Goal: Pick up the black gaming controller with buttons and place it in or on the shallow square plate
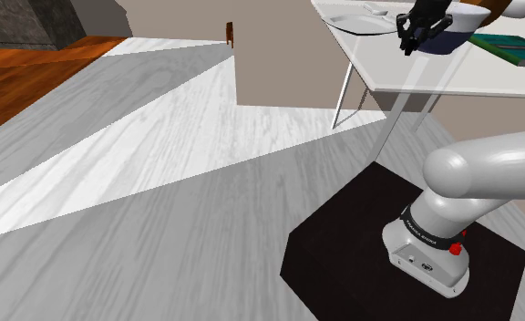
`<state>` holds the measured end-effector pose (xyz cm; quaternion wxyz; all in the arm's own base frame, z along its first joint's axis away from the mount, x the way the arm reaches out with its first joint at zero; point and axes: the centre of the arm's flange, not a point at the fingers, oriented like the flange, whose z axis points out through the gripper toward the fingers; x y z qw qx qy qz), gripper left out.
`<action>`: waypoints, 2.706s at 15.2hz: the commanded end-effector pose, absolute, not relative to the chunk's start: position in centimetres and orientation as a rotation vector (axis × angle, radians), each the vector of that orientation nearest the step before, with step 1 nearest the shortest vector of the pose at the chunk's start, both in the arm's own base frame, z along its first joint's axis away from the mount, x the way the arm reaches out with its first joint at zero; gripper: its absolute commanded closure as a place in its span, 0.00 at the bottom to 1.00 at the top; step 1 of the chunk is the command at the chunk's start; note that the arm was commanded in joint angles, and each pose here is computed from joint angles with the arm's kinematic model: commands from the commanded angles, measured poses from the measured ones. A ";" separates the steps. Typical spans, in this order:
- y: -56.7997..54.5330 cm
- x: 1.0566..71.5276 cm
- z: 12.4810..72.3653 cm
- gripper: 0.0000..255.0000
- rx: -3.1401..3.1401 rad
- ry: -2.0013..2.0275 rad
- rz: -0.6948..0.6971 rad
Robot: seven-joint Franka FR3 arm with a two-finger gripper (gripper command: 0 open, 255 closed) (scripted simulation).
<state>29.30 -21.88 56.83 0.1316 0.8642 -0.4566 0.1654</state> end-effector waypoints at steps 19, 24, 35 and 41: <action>-21.9 29.3 63.1 1.00 2.509 -1.325 0.480; -21.9 29.3 65.8 1.00 2.509 -1.325 0.480; -27.7 42.6 65.9 1.00 2.509 -1.325 0.480; -30.9 49.8 66.0 1.00 2.509 -1.325 0.480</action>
